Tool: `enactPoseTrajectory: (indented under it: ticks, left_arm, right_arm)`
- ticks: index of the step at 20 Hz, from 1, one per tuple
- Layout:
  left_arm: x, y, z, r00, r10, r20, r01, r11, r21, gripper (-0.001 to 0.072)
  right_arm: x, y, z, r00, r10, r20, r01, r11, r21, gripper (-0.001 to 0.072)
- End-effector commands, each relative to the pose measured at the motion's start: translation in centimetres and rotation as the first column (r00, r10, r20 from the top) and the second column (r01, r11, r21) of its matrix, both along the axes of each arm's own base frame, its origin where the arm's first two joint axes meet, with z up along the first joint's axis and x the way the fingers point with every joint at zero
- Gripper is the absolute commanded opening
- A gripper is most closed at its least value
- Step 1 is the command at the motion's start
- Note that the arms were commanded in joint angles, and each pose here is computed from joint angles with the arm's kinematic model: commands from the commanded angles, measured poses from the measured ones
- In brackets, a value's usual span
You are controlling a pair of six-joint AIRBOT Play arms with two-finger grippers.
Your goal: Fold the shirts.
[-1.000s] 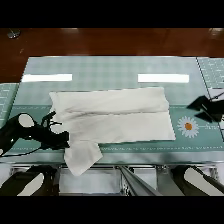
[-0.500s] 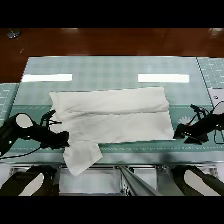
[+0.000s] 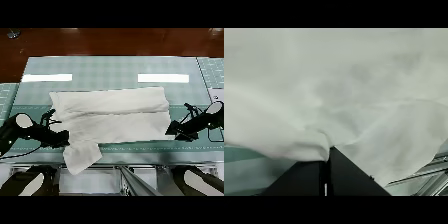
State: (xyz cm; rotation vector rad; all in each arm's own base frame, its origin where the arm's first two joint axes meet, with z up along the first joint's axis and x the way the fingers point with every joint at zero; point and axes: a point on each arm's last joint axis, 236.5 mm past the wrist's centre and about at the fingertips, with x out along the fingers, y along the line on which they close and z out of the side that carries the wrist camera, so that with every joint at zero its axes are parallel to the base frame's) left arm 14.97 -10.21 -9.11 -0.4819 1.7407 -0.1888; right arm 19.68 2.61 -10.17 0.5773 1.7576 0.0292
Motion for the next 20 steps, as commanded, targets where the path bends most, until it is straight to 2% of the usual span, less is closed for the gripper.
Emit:
enactPoseTrajectory:
  ticks: [1, 3, 4, 5, 6, 7, 10, 12, 16, 18, 20]
  left_arm:
    - [0.1, 0.0, 0.0, 1.0, 0.002, 0.005, -0.002, 1.0, 0.0, 0.0016]
    - [0.1, 0.0, 0.0, 1.0, 0.002, 0.005, -0.002, 1.0, 0.0, 0.0016]
    - [0.1, 0.0, 0.0, 1.0, 0.002, 0.005, -0.002, 1.0, 0.0, 0.0016]
    - [0.1, 0.0, 0.0, 1.0, 0.001, 0.005, -0.001, 1.0, 0.0, 0.0017]
    - [0.1, 0.0, 0.0, 1.0, -0.007, 0.009, 0.007, 1.0, -0.001, 0.0017]
    - [0.1, 0.0, 0.0, 1.0, -0.013, 0.012, 0.013, 1.0, -0.002, 0.0017]
    - [1.3, -0.1, 1.4, 0.997, -0.056, 0.053, 0.057, 0.998, -0.013, 0.0017]
    - [4.1, 0.4, 3.5, 0.986, -0.081, 0.148, 0.081, 0.997, 0.004, 0.0017]
    - [12.8, 4.3, 8.5, 0.916, 0.069, 0.395, -0.089, 0.995, 0.032, 0.0017]
    - [15.8, 5.0, 10.3, 0.883, 0.129, 0.451, -0.143, 0.99, -0.002, 0.0017]
    - [18.2, 4.9, 10.7, 0.874, 0.128, 0.47, -0.141, 0.99, -0.008, 0.0016]
  right_arm:
    - [2.9, 0.8, -0.3, 0.993, -0.074, 0.094, 0.071, 0.997, 0.031, 0.0617]
    - [3.6, 1.2, -0.2, 0.988, -0.101, 0.113, 0.096, 0.994, 0.052, 0.0617]
    - [3.6, 1.2, -0.1, 0.988, -0.099, 0.114, 0.094, 0.994, 0.055, 0.0587]
    - [3.4, 1.4, -0.1, 0.99, -0.085, 0.111, 0.078, 0.995, 0.06, 0.0404]
    - [3.1, 1.6, 0.1, 0.993, -0.054, 0.109, 0.046, 0.996, 0.073, 0.0153]
    - [2.8, 1.8, 0.5, 0.994, -0.012, 0.112, 0.002, 0.996, 0.088, 0.0027]
    - [3.5, 1.0, 2.3, 0.991, 0.05, 0.123, -0.059, 0.996, 0.068, 0.0028]
    - [6.1, 0.1, 4.3, 0.98, 0.058, 0.191, -0.066, 0.997, 0.035, 0.0028]
    - [11.7, -1.4, 8.4, 0.942, 0.013, 0.334, -0.011, 1.0, -0.01, 0.0028]
    - [14.1, -0.7, 9.9, 0.926, -0.023, 0.378, 0.006, 0.999, 0.044, 0.0028]
    - [17.1, 0.3, 11.0, 0.898, -0.08, 0.432, 0.032, 0.993, 0.118, 0.0028]
